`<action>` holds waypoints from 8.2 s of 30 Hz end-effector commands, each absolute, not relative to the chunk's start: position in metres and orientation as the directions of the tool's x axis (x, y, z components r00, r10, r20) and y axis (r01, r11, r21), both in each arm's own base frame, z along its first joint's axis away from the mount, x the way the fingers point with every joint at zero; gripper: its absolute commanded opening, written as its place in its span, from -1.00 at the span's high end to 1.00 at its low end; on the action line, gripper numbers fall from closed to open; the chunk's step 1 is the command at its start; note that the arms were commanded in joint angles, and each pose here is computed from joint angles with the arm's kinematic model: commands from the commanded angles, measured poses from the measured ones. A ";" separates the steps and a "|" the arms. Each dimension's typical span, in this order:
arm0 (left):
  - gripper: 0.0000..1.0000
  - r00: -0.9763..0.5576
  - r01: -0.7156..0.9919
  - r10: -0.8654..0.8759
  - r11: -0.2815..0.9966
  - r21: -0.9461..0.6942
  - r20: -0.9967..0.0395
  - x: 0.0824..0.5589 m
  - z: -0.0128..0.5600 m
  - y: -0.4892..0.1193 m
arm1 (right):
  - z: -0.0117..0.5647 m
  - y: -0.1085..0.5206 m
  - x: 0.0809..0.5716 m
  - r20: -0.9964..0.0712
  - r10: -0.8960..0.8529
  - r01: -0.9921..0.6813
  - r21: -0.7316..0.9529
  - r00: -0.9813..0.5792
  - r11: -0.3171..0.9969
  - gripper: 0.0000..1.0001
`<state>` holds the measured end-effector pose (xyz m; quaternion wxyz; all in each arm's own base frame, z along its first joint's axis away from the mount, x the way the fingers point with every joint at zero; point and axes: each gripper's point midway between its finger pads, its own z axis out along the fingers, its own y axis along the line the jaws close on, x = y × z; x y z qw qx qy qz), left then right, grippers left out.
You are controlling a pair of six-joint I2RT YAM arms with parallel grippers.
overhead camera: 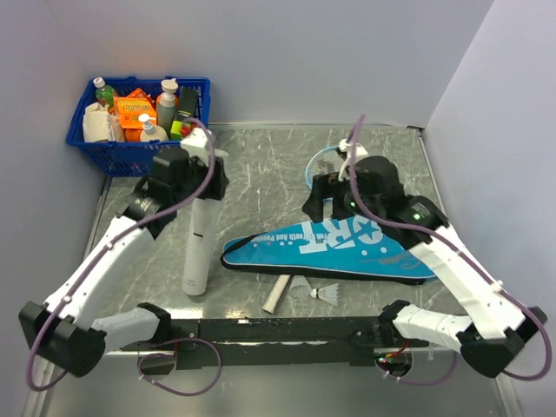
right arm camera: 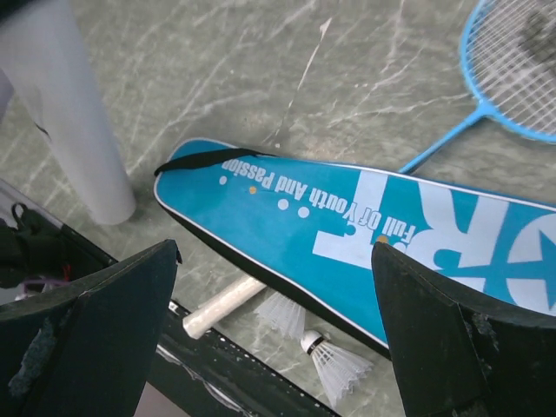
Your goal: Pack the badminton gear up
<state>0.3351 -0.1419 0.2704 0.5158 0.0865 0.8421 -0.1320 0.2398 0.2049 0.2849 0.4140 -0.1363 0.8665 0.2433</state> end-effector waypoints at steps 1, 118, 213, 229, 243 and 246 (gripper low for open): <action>0.98 -0.202 0.584 0.131 0.812 -0.012 -0.971 0.299 0.319 -0.192 | 0.300 0.179 0.223 -0.789 0.006 -0.384 0.306 -0.614 0.871 -1.00; 0.98 -0.132 0.921 0.102 0.381 -0.084 -0.986 0.126 0.254 -0.319 | 0.299 0.169 0.240 -0.692 0.198 -0.381 0.587 -0.695 0.715 1.00; 0.98 -0.018 0.973 0.275 0.227 0.047 -0.961 0.112 0.241 -0.367 | 0.210 0.093 0.147 -0.563 0.270 0.093 0.322 -0.782 0.942 1.00; 0.98 -0.013 0.982 0.268 0.185 0.038 -0.963 0.099 0.226 -0.363 | 0.297 0.152 0.124 -0.651 0.113 -0.350 0.536 -0.750 0.768 1.00; 0.98 -0.019 0.978 0.233 0.206 0.030 -0.972 0.099 0.235 -0.356 | 0.302 0.189 0.110 -0.603 0.080 -0.443 0.663 -0.794 0.603 1.00; 0.98 -0.017 0.978 0.226 0.208 0.031 -0.974 0.099 0.238 -0.355 | 0.296 0.197 0.112 -0.587 0.073 -0.442 0.681 -0.806 0.584 1.00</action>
